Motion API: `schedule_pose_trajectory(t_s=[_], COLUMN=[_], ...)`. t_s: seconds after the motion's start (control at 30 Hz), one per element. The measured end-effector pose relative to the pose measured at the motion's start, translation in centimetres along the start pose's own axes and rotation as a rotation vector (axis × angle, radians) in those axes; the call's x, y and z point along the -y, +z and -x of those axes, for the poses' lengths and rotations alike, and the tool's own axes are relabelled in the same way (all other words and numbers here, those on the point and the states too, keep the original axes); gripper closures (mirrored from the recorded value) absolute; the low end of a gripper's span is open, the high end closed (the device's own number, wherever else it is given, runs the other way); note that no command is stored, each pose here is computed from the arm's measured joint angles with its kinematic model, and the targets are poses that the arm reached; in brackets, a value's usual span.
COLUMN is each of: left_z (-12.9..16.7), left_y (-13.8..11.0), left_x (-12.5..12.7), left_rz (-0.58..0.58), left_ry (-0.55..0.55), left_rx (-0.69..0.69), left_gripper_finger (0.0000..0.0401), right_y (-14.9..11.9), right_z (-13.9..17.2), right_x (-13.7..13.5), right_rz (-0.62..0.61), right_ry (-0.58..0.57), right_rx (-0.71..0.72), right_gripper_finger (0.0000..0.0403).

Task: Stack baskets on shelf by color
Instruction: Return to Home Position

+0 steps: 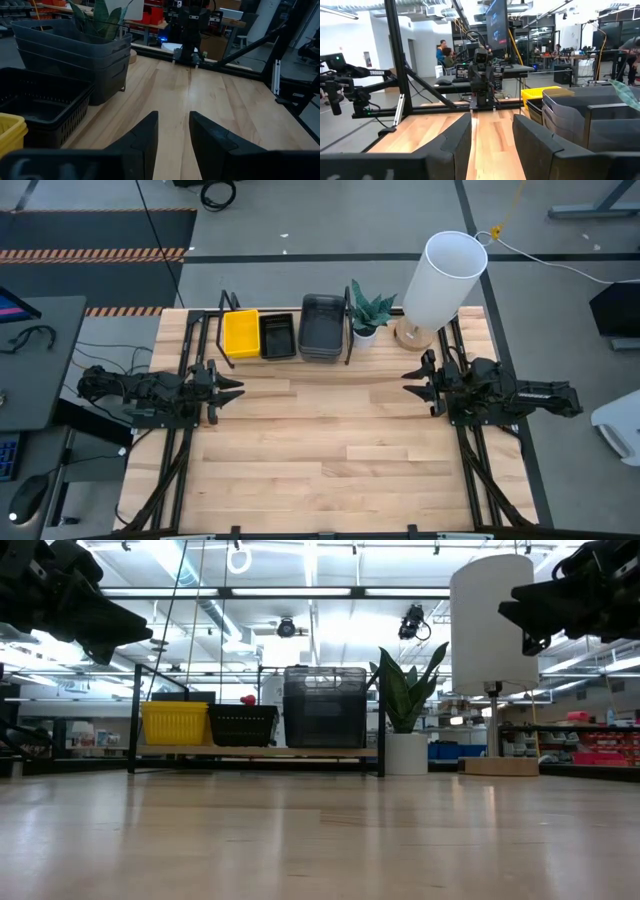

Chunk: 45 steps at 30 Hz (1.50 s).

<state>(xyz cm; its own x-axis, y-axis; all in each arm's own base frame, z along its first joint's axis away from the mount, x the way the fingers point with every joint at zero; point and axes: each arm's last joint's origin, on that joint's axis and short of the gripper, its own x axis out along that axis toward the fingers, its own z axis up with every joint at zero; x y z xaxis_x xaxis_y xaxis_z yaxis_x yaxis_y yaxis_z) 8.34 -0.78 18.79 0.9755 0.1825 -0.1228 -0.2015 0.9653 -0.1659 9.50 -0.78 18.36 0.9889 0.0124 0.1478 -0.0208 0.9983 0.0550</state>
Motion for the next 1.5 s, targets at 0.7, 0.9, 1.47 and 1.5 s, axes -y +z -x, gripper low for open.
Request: schedule_pose_trajectory(t_s=[0.7,0.9,1.47,1.5], left_z=[0.0,0.0,0.0,0.0], left_y=[-0.01,-0.01,-0.01,0.0], left_x=[0.0,0.0,0.0,0.0], left_rz=[0.0,0.0,0.0,0.0], left_ry=[0.0,0.0,0.0,0.0], left_rx=[0.0,0.0,0.0,0.0], left_gripper_finger=[0.0284,0.0284,0.0284,0.0284], right_y=[-0.27,-0.25,-0.25,-0.25], right_z=[0.03,0.03,0.03,0.03], right_x=[0.58,0.58,0.58,0.58], right_rz=[-0.148,-0.146,-0.144,-0.144], right_ry=[-0.006,-0.006,-0.006,-0.006], right_rx=[0.009,0.011,0.011,0.012], right_gripper_finger=[0.0283,0.0284,0.0282,0.0282])
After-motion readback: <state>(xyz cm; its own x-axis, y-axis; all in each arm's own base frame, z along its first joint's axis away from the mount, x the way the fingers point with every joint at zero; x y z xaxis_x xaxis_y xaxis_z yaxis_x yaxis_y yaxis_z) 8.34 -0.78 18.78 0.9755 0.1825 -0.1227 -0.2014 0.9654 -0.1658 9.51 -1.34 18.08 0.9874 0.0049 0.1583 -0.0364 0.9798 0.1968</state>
